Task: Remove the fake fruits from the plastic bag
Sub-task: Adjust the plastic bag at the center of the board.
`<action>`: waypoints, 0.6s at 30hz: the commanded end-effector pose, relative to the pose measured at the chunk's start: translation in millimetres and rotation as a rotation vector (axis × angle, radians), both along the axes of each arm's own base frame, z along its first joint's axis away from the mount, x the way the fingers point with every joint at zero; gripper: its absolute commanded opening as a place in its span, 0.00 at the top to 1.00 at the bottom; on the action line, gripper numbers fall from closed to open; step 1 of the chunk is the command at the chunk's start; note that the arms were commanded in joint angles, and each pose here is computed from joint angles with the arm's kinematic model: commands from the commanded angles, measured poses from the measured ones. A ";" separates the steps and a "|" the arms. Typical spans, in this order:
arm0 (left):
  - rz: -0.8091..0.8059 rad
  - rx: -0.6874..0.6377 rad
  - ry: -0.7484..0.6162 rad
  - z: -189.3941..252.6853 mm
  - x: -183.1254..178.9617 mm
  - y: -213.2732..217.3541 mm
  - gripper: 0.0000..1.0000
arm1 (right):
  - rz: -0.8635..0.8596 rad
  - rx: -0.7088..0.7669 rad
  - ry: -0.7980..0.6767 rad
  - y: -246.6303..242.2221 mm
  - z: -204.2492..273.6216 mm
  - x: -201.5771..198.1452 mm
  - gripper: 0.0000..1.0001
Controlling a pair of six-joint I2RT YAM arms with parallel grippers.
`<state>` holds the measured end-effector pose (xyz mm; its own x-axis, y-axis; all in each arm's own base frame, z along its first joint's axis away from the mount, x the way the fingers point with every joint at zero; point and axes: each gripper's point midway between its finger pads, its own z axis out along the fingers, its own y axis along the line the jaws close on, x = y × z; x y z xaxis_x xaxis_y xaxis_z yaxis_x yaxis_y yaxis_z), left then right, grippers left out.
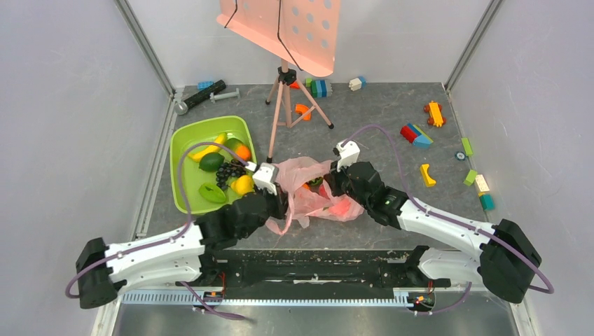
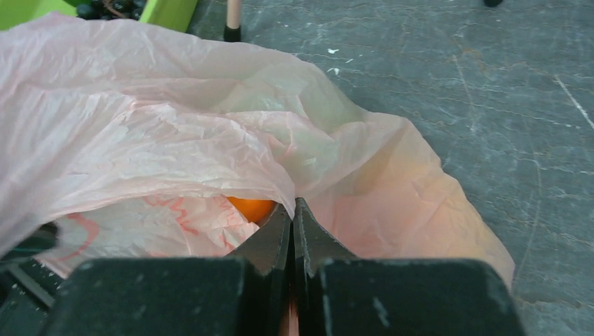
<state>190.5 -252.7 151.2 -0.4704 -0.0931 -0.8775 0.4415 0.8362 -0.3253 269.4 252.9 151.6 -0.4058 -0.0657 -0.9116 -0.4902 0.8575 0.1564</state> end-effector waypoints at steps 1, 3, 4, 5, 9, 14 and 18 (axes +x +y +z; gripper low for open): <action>-0.045 -0.077 -0.065 59.7 -5.3 0.0 0.98 | 0.062 0.093 -0.027 17.9 20.9 -0.7 1.00; -0.066 -0.075 -0.063 68.7 -9.9 2.0 0.98 | 0.069 0.104 -0.024 20.5 22.3 -1.0 1.00; -0.068 -0.060 -0.054 69.7 -11.6 4.8 0.98 | 0.073 0.106 -0.022 21.8 22.6 -0.9 1.00; -0.068 -0.047 -0.046 70.4 -12.9 7.0 0.98 | 0.077 0.108 -0.020 23.1 23.0 -0.9 1.00; -0.009 0.054 -0.020 65.0 -9.3 24.3 0.98 | 0.081 0.112 -0.020 24.2 24.4 -0.9 1.00; 0.091 0.250 -0.011 78.7 -3.3 60.9 0.98 | 0.067 0.093 -0.025 18.9 23.1 -0.7 1.00; 0.107 0.287 -0.042 109.6 -5.3 79.9 0.98 | 0.059 0.080 -0.029 16.0 22.7 -0.2 1.00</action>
<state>185.6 -207.7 231.2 -0.4765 0.0371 -0.8784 0.3853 0.9068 -0.1707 263.0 267.9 155.4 -0.4141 -0.0483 -0.9090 -0.5467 0.8116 0.2059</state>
